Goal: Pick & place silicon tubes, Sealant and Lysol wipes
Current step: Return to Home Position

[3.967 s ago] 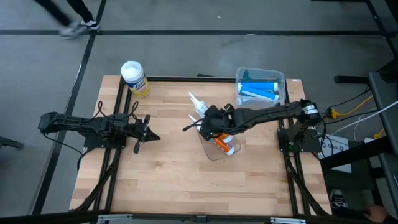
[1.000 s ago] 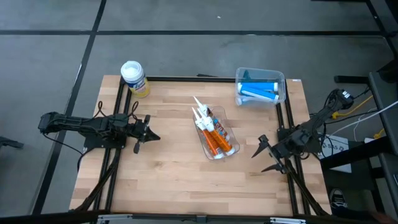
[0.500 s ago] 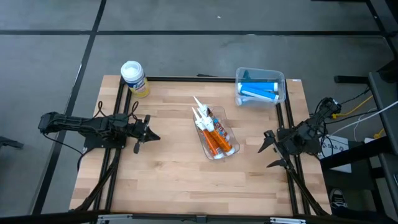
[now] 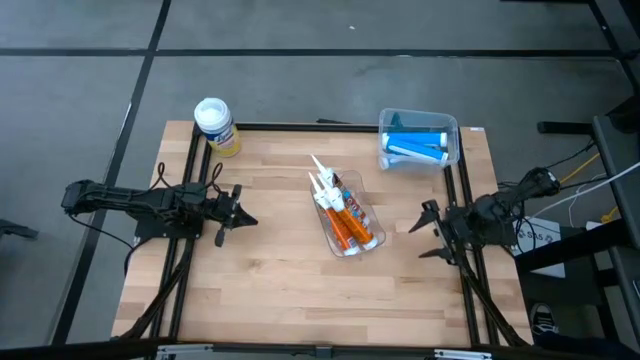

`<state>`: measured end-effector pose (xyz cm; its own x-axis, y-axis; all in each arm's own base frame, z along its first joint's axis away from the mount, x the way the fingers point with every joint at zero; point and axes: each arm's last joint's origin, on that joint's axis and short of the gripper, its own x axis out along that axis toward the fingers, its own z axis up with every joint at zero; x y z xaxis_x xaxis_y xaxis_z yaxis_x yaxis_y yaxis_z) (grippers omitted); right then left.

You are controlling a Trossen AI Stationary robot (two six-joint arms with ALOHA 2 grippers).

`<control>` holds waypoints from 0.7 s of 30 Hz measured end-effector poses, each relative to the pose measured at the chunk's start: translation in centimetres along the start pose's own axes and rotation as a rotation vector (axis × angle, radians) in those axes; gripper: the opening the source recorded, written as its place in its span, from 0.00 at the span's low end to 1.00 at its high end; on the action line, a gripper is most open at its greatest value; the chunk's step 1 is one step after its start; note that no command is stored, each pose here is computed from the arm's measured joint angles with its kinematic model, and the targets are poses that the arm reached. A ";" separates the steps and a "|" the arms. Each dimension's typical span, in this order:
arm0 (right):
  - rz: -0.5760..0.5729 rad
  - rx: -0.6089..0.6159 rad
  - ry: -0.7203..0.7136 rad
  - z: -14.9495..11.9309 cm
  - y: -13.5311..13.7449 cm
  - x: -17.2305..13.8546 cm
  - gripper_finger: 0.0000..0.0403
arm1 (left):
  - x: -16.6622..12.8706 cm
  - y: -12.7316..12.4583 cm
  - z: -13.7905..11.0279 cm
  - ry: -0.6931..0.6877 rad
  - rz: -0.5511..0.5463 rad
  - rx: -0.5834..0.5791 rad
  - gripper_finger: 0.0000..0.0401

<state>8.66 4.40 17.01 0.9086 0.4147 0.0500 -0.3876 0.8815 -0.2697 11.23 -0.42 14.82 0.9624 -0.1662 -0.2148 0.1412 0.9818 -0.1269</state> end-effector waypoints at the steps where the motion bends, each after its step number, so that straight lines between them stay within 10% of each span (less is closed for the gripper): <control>1: -0.001 0.000 -0.003 0.0 -0.1 0.0 0.82 | 0.0 0.0 0.0 0.000 0.000 0.000 0.02; 21: -0.138 0.054 0.050 -0.6 -1.4 0.0 0.82 | 0.0 0.0 0.0 0.000 0.000 0.000 0.03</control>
<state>9.28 2.98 16.86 0.9599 0.2780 0.0352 -0.2647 0.9409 -0.2110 11.23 -0.42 14.82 0.9624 -0.1665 -0.2145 0.1415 0.9818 -0.1270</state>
